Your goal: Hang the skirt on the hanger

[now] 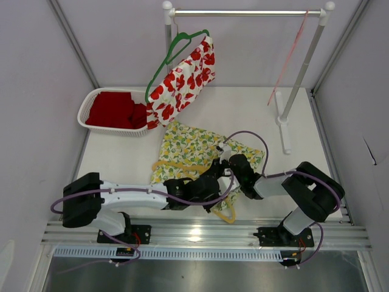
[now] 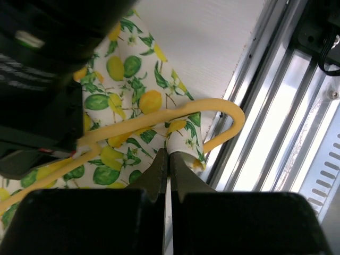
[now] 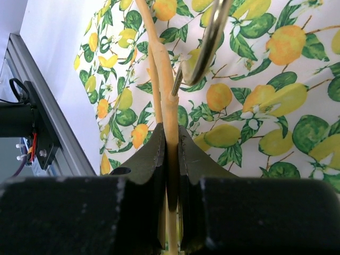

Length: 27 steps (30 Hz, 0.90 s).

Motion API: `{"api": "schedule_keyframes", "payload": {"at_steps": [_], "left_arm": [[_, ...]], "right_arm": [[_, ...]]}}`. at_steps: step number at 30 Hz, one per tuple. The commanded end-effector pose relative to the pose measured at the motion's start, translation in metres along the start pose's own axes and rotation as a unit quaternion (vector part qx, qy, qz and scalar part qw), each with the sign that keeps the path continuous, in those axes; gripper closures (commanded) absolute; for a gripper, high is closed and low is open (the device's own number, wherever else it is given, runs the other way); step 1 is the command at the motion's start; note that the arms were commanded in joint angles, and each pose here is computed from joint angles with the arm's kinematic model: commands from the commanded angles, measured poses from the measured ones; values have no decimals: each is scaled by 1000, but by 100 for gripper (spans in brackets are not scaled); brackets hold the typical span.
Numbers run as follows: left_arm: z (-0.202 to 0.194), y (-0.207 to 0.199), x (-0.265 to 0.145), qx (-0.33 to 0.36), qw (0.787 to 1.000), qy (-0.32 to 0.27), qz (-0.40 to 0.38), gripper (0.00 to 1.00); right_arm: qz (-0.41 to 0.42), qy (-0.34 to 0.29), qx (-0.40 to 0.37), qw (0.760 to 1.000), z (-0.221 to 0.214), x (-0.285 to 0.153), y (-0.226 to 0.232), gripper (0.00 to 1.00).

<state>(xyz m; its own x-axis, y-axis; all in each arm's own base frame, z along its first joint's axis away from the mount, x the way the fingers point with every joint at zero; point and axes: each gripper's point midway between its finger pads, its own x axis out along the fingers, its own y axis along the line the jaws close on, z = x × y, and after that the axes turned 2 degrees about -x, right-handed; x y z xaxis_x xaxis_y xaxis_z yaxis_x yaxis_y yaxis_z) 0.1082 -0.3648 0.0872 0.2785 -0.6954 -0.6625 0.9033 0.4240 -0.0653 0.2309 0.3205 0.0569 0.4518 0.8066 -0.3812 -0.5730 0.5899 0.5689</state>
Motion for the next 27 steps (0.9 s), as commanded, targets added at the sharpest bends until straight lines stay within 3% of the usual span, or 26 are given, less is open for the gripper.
{"api": "schedule_keyframes", "payload": {"at_steps": [1, 14, 27], "left_arm": [[73, -2, -33, -16, 996, -85, -22, 100], [100, -2, -58, -11, 996, -79, -30, 100], [100, -5, -70, -13, 994, -44, -94, 100]], "right_arm": [[-67, 56, -14, 996, -36, -4, -34, 100], [-75, 58, -16, 995, -38, -2, -39, 100], [-80, 57, -20, 995, -32, 1, -38, 100]]}}
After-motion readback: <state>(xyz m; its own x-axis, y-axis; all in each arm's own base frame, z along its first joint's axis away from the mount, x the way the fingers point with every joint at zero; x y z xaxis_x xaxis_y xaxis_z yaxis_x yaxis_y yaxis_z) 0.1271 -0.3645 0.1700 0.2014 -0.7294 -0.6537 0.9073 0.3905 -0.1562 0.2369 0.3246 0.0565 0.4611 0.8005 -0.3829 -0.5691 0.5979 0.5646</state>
